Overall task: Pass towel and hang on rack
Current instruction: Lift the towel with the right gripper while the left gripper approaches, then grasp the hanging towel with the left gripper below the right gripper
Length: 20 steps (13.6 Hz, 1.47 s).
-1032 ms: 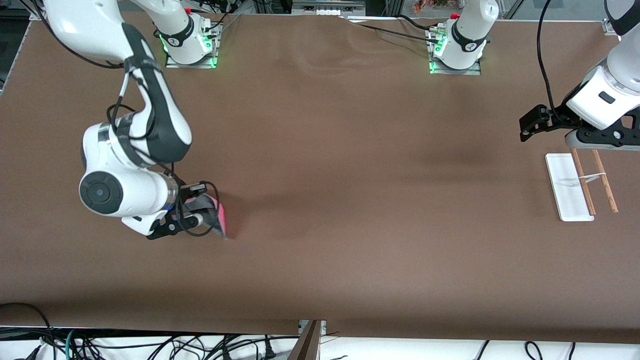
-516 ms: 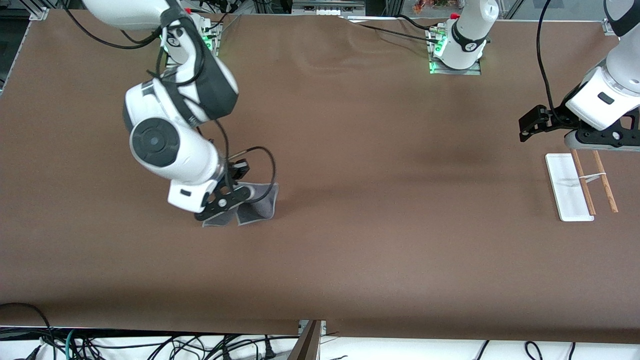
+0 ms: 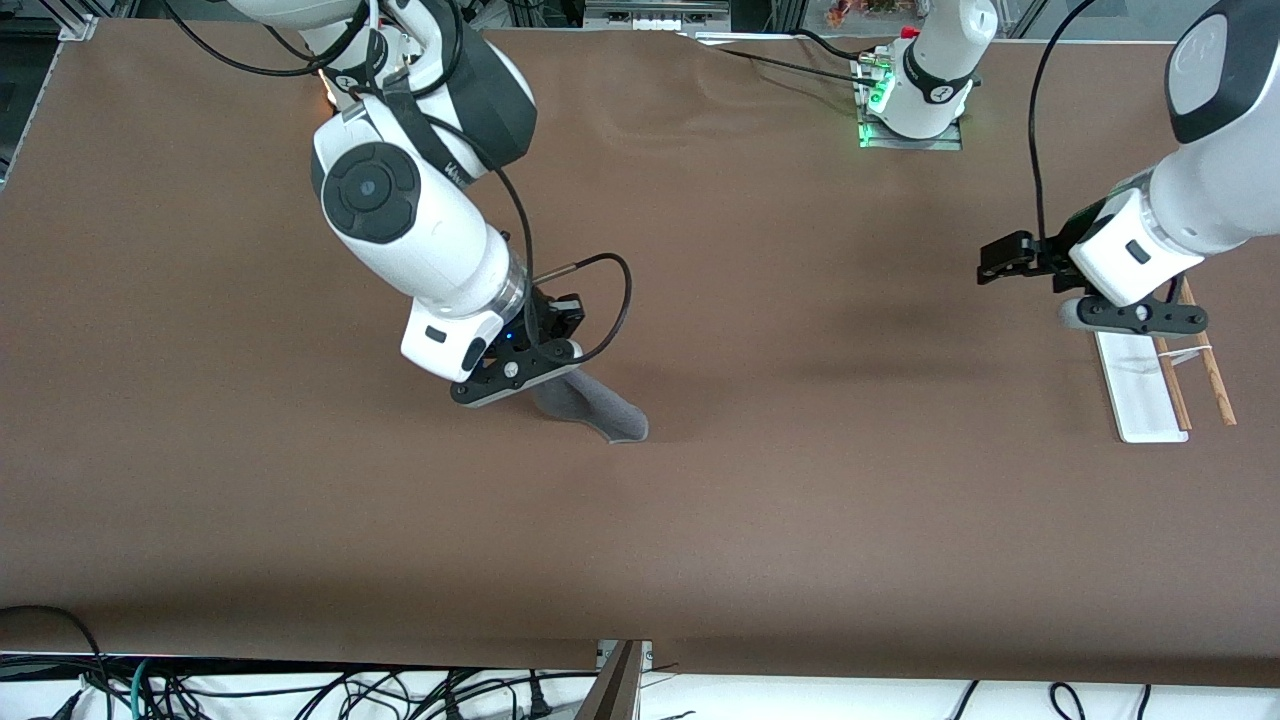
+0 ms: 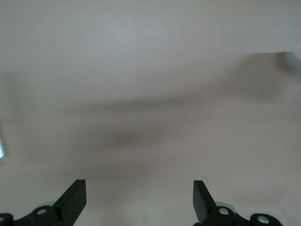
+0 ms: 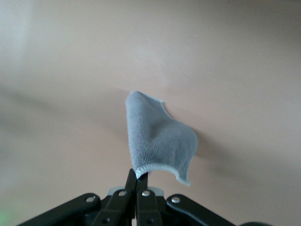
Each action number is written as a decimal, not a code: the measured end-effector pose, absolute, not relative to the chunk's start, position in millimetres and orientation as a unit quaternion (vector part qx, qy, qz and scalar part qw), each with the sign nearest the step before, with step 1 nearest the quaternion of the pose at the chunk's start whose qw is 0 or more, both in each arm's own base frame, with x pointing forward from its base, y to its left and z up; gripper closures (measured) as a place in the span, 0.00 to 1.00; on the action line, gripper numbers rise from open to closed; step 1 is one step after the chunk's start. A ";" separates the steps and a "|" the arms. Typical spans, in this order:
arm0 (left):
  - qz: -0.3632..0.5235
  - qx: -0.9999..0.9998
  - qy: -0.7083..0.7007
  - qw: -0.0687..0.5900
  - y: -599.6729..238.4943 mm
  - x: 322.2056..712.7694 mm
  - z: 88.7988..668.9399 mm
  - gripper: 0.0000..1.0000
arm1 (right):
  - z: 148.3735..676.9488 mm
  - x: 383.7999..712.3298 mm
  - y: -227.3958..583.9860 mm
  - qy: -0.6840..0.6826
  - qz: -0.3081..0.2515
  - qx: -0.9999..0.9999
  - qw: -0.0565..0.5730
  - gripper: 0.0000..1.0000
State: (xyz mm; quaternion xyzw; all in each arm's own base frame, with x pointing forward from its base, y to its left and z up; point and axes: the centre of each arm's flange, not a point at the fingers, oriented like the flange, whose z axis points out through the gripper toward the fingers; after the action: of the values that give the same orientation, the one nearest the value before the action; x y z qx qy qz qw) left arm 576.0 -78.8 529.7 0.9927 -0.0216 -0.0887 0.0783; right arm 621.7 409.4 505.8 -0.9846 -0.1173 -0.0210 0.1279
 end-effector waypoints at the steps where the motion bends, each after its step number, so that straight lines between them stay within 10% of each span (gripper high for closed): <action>1: -0.093 0.990 -0.032 0.103 -90.3 575.9 526.9 0.00 | 513.6 616.7 421.3 -0.093 -0.027 -0.984 0.146 0.98; 9: -0.022 0.944 -0.176 0.277 -146.4 608.7 487.6 0.00 | 546.7 565.1 502.5 0.028 -0.026 -0.971 0.234 0.98; 20: 0.103 0.831 -0.425 0.344 -218.7 614.4 391.9 0.00 | 575.6 540.6 519.6 0.062 -0.025 -0.964 0.256 0.98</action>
State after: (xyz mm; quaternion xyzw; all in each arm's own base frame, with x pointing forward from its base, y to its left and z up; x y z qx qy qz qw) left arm 614.4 -218.7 391.9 0.8307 -0.4253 0.1032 0.3441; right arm 540.6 519.6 575.6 -0.9644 0.0624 -0.0253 0.2559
